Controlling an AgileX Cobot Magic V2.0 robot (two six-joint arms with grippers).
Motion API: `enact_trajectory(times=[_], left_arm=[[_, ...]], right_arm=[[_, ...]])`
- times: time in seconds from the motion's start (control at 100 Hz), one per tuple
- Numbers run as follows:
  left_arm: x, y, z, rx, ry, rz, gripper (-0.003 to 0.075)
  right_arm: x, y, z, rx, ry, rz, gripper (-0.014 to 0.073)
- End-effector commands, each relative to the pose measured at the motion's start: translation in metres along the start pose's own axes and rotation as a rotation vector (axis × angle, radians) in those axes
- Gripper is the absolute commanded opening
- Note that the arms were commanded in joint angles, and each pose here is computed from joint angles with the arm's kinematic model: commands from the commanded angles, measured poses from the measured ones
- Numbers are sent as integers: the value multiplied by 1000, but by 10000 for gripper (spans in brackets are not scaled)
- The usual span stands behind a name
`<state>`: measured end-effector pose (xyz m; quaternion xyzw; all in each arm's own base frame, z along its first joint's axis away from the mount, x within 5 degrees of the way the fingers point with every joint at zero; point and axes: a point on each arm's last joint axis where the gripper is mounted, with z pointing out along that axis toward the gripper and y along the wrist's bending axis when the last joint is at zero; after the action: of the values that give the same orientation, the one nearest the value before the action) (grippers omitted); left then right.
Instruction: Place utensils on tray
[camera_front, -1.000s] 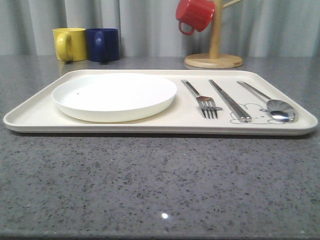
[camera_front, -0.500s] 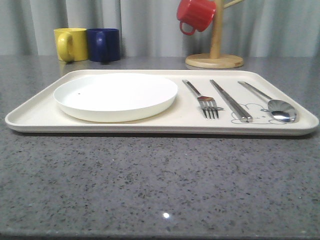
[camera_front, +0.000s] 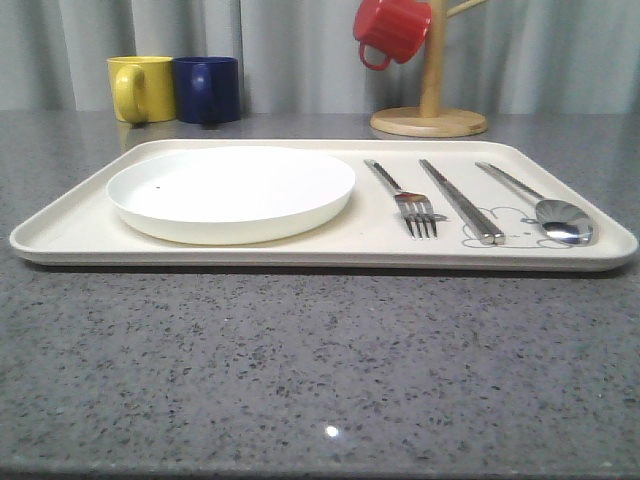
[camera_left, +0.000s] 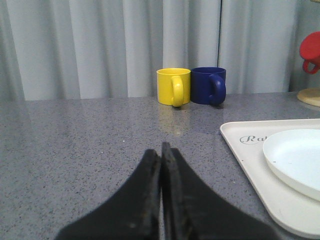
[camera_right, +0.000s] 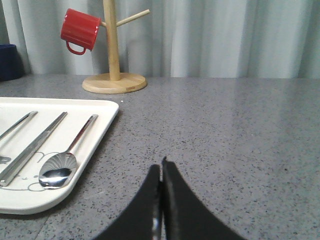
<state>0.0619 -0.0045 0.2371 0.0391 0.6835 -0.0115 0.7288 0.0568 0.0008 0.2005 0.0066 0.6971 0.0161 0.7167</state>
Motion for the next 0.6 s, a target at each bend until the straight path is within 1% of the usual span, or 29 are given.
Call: enact_trajectory(times=[0.0,0.25,0.29,0.59], left_arm=[[-5,0,-5,-4,-114,-2,-18],[25,-1,-10,-2,-129,1,-18],[26,-1,-10,-3,-109,1,-18],[26,-1,-10,-3,-115,-1,-18]], right_arm=[[-14,0,-3,7,-111,-11,-68],[-14,0,-3,7,-110,-11,-68],[-14,0,-3,7,-110,-11,-68],[-14,0,-3,7,-110,-11,-68]])
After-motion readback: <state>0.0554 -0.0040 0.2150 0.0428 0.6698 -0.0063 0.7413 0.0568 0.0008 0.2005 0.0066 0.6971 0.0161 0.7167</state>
